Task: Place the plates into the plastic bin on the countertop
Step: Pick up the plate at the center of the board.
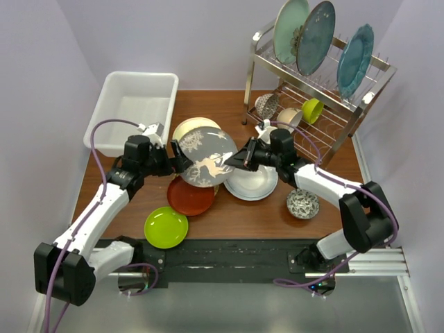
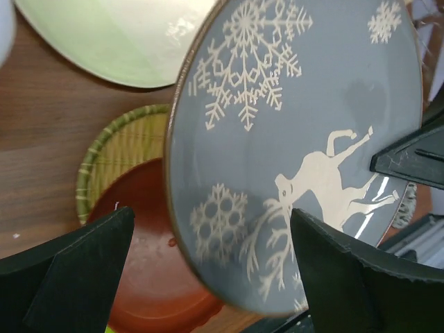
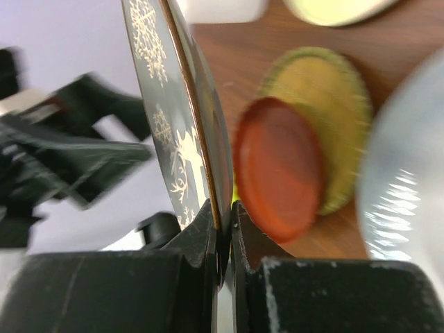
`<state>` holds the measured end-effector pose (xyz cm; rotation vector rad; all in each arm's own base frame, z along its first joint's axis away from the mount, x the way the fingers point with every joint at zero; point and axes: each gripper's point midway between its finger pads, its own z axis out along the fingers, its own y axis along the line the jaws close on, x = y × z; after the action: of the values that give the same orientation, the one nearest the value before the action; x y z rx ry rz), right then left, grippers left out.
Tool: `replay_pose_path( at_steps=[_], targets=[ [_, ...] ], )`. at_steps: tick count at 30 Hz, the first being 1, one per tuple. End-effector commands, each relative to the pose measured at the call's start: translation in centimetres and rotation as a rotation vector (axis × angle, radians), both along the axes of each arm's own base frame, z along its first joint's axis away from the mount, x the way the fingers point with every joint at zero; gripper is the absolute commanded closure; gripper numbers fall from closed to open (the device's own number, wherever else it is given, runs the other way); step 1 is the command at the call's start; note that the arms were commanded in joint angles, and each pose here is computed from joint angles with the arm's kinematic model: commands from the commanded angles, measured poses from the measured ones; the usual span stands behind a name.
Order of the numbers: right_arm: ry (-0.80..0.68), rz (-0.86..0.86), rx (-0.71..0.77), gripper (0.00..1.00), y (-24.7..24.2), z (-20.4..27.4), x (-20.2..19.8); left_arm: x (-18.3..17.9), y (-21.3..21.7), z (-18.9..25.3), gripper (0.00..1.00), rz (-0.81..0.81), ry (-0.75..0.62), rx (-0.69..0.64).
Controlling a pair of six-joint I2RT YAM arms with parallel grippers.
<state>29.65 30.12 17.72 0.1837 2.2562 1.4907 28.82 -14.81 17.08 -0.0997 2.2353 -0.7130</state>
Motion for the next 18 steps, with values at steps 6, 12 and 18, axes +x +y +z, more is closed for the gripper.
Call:
replay_pose_path(
  at_steps=[6, 12, 18],
  targets=[
    [-0.236, 0.197, 0.268, 1.00, 2.1, 8.8, -1.6, -0.1, -2.7, 2.0, 0.09, -0.113, -0.062, -0.152],
    [-0.244, 0.187, 0.219, 1.00, 1.9, 8.2, -1.5, 0.0, -2.3, 2.5, 0.18, -0.092, -0.073, -0.136],
    [-0.227, 0.166, 0.173, 1.00, 1.6, 7.1, -1.2, 0.1, -1.6, 3.4, 0.44, -0.053, -0.100, -0.126]
  ],
)
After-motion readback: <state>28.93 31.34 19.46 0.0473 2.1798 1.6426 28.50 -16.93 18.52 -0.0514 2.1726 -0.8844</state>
